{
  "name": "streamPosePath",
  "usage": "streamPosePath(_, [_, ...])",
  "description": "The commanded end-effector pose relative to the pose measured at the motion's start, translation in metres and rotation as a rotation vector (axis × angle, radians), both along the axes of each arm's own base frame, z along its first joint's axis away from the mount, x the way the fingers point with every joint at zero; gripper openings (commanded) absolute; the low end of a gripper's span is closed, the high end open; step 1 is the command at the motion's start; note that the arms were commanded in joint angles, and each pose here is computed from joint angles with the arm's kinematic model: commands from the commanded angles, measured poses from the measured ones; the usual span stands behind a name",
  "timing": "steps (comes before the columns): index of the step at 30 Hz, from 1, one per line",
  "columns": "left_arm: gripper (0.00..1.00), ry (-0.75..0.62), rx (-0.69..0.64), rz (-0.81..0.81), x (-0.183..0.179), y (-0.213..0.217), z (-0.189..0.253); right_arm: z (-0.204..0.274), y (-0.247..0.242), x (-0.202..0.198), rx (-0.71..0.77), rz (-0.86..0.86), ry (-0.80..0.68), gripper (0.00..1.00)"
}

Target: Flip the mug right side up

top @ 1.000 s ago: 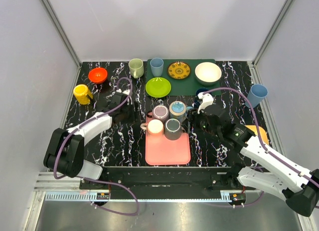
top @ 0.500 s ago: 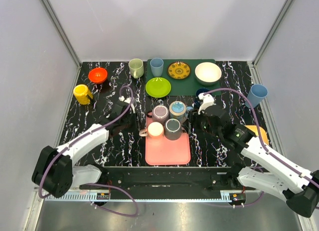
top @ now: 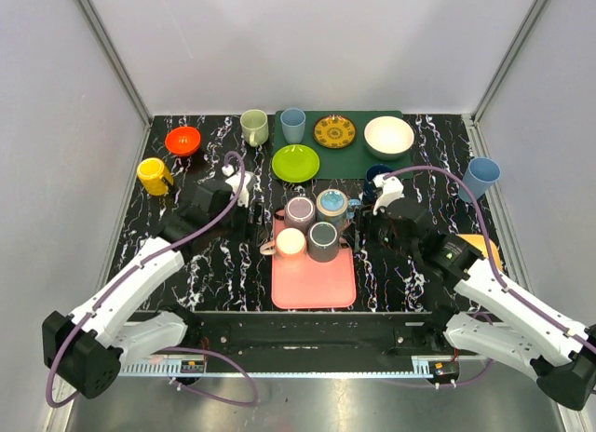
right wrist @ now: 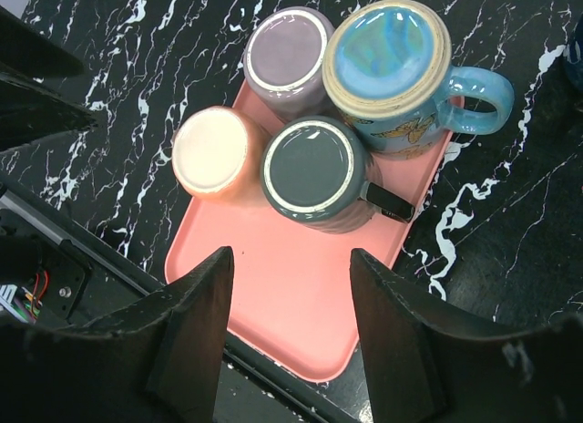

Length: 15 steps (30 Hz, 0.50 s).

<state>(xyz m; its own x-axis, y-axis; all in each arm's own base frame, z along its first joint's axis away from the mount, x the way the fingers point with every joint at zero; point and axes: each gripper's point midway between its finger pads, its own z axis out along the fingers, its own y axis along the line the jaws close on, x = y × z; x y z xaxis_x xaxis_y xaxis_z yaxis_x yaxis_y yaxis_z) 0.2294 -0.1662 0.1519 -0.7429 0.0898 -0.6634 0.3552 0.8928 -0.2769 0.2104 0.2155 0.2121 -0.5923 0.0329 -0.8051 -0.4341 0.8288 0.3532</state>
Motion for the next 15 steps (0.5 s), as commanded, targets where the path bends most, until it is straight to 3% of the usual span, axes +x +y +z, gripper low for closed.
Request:
streamPosePath(1, [0.77, -0.014, 0.092, -0.229, -0.015, -0.001, 0.005, 0.008, 0.001, -0.001, 0.002, 0.030, -0.034, 0.60])
streamPosePath(5, [0.78, 0.038, 0.116, -0.115, 0.007, 0.007, -0.014, 0.009, 0.002, -0.002, 0.006, 0.042, -0.042, 0.60])
streamPosePath(9, [0.69, 0.110, 0.157, 0.090, 0.039, 0.018, -0.036, 0.011, 0.003, -0.004, 0.015, 0.053, -0.044, 0.60])
streamPosePath(15, [0.57, 0.147, 0.156, 0.178, 0.060, 0.012, -0.063, 0.010, -0.002, -0.008, 0.032, 0.039, -0.048, 0.60])
